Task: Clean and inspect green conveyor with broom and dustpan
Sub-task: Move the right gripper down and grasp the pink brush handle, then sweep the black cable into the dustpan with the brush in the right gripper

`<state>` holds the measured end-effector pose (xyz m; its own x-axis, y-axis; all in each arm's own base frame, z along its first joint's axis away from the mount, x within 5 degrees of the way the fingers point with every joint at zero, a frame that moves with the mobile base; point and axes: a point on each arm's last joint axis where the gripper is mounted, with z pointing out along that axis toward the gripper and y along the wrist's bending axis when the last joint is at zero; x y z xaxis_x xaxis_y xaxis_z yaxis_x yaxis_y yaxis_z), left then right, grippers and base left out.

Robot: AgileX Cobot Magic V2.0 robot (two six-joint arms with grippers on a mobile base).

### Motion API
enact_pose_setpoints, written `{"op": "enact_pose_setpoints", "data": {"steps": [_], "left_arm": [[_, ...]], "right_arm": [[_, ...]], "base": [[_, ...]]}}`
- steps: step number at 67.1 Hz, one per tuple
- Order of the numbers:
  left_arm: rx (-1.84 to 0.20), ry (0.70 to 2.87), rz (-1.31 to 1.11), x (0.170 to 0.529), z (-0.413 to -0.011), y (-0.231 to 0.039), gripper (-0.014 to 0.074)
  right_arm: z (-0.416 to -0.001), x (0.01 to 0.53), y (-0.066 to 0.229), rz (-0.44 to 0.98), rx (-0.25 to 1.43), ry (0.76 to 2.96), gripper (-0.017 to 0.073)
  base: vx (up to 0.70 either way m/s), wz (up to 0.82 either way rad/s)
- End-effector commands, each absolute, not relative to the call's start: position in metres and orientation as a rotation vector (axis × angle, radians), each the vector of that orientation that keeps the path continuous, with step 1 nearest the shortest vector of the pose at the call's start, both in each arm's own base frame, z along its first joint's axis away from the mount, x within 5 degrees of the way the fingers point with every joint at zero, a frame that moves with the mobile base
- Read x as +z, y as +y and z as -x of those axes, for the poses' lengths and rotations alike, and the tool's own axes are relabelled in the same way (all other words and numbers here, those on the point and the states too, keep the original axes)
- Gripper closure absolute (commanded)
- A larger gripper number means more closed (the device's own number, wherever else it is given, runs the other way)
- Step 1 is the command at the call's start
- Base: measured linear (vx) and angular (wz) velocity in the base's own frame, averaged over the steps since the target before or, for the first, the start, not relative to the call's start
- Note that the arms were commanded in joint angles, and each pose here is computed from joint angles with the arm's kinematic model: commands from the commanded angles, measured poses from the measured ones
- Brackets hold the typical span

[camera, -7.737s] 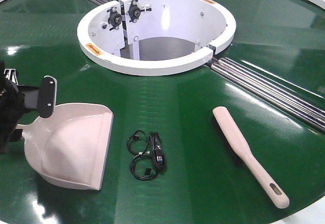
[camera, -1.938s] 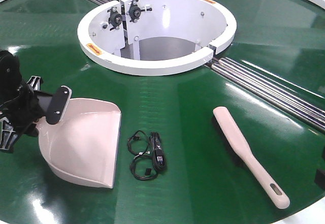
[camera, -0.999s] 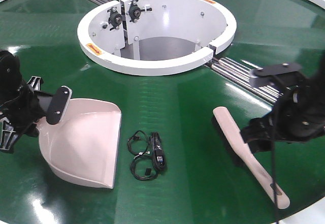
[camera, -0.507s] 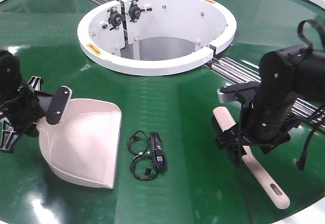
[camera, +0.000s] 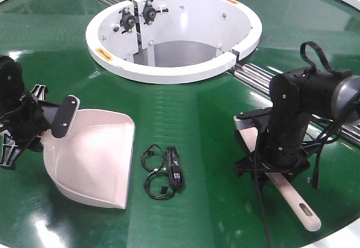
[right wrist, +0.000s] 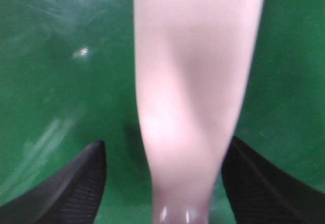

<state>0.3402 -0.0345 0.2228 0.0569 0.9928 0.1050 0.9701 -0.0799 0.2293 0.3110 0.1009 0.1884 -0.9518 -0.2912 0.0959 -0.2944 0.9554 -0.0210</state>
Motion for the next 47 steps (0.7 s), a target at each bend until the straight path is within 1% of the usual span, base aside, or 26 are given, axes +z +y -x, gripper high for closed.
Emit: {"op": "enact_pose_setpoints", "data": {"steps": [1,9,15,20,30,37,44,47], "left_arm": [[0.344,2.002,-2.252,0.236,-0.335,-0.043,0.0601],[0.344,2.002,-2.252,0.236,-0.335,-0.043,0.0601],[0.344,2.002,-2.252,0.236,-0.335,-0.043,0.0601],[0.344,2.002,-2.252,0.236,-0.335,-0.043,0.0601],[0.343,2.002,-2.252,0.236,-0.335,-0.043,0.0601],[0.344,2.002,-2.252,0.236,-0.335,-0.043,0.0601],[0.344,2.002,-2.252,0.236,-0.335,-0.043,0.0601],[0.344,2.002,-2.252,0.236,-0.335,-0.043,0.0601]], "right_arm": [[-0.315,0.202,0.101,-0.443,0.054,-3.066,0.012],[-0.317,0.195,0.102,-0.418,0.059,-3.05,0.0141],[-0.317,0.194,0.102,-0.411,0.058,-3.058,0.0185],[-0.318,0.195,0.102,-0.408,0.055,-3.067,0.0242],[-0.318,0.201,0.102,-0.395,0.046,-3.102,0.0403],[-0.317,0.211,0.102,-0.363,0.029,-3.162,0.05],[-0.314,0.231,0.102,-0.297,-0.007,-3.252,0.0575],[-0.312,0.239,0.102,-0.273,-0.026,-3.277,0.0571]], "base": [[0.0,0.0],[0.0,0.0],[0.0,0.0],[0.0,0.0],[0.0,0.0],[0.0,0.0],[0.0,0.0],[0.0,0.0]]}}
